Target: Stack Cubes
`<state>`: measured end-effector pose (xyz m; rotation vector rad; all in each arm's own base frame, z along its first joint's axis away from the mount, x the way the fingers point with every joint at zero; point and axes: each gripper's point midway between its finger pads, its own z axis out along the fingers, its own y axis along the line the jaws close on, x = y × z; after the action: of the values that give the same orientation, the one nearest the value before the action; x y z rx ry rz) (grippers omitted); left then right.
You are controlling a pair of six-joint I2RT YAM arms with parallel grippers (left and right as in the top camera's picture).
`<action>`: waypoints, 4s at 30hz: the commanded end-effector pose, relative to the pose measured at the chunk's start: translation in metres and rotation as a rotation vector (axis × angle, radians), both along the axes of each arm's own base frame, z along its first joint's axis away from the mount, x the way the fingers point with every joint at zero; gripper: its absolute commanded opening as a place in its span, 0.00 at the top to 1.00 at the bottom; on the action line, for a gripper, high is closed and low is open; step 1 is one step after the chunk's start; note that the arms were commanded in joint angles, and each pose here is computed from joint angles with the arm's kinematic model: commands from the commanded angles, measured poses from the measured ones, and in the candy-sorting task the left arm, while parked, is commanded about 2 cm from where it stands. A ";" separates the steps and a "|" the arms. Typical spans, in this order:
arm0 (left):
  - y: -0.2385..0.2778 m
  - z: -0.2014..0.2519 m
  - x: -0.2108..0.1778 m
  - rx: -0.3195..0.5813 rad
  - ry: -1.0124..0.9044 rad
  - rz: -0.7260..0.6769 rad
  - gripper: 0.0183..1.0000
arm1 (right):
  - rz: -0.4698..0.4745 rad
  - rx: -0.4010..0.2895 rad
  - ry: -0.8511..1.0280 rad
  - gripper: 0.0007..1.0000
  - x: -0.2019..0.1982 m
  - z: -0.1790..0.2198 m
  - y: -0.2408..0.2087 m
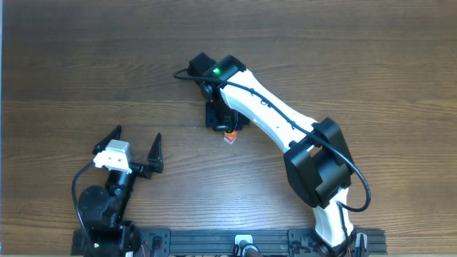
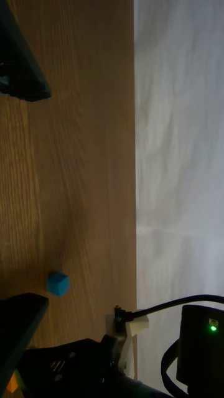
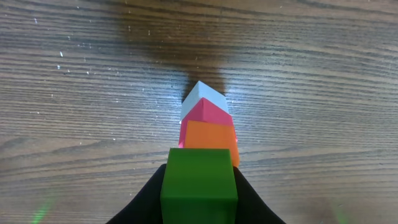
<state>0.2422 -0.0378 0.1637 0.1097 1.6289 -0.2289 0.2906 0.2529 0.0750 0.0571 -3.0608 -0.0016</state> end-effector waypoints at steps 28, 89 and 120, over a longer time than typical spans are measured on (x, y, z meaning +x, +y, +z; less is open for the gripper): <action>-0.001 -0.002 0.000 0.017 -0.006 -0.004 0.00 | -0.014 -0.009 0.024 0.61 -0.005 -0.005 -0.005; -0.001 -0.002 0.000 0.017 -0.006 -0.004 0.00 | 0.007 0.024 -0.015 0.05 -0.003 0.017 -0.004; -0.001 -0.002 0.000 0.017 -0.006 -0.004 0.00 | 0.113 0.075 -0.265 0.01 0.101 0.042 -0.014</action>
<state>0.2422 -0.0378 0.1637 0.1097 1.6289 -0.2289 0.3809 0.2407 0.1329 0.1731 -3.3237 -0.1586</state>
